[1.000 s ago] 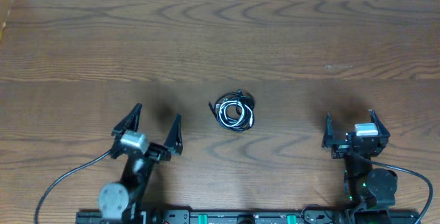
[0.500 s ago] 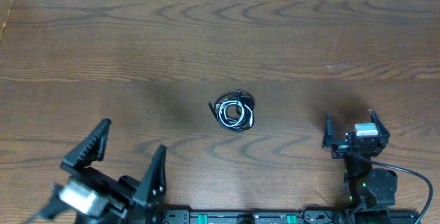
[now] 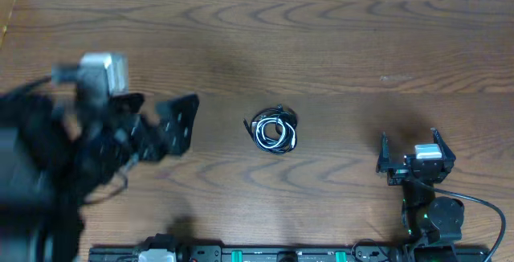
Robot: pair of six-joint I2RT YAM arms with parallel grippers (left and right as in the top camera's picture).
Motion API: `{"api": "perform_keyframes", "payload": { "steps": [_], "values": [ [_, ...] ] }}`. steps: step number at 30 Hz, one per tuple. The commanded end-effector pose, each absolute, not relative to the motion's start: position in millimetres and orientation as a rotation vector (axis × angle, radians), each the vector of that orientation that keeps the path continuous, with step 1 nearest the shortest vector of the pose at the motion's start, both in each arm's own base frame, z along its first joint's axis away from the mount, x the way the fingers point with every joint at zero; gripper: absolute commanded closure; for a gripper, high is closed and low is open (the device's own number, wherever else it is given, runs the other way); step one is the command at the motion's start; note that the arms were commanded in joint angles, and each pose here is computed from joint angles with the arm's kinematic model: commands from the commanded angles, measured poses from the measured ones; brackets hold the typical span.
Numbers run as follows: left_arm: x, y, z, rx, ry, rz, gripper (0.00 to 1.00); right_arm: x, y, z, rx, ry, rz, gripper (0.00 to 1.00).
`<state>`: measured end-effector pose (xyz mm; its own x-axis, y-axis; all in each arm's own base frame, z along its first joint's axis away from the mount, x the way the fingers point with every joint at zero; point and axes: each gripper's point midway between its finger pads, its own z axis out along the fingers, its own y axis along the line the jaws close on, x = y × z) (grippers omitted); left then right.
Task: Untangle cables
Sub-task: 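Swing the left gripper over the cable bundle and lower toward it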
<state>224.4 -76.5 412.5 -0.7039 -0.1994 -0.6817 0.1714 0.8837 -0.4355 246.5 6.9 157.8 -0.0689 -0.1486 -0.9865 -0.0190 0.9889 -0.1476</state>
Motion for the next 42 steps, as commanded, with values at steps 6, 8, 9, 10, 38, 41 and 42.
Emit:
{"api": "perform_keyframes", "payload": {
  "steps": [6, 8, 9, 10, 38, 41, 42],
  "values": [
    [267.7, -78.0, 303.5, -0.384, 2.839, -0.666, 0.02, 246.3, 7.8, 157.1, -0.142, 1.639, -0.117, 0.01],
    [280.1, -78.2, 286.7, -0.46, 2.898, -0.664, 0.02, 246.3, 7.8, 157.1, -0.142, 1.639, -0.117, 0.01],
    [286.6, -78.1, 277.4, -0.475, 2.929, -0.658, 0.02, 246.3, 7.8, 157.1, -0.142, 1.639, -0.117, 0.01],
    [292.0, -78.3, 269.6, -0.487, 2.953, -0.656, 0.02, 246.3, 7.8, 157.1, -0.142, 1.639, -0.117, 0.01],
    [315.6, -224.1, 109.6, -0.471, 3.364, -0.535, 0.75, 246.3, 7.8, 157.1, -0.142, 1.639, -0.117, 0.01],
    [330.6, -227.1, 105.1, -0.551, 3.285, -0.488, 0.68, 246.3, 7.8, 157.1, -0.142, 1.639, -0.117, 0.01],
    [333.5, -225.2, 103.5, -0.592, 3.266, -0.451, 0.67, 246.3, 7.8, 157.1, -0.142, 1.639, -0.117, 0.01]
  ]
}}
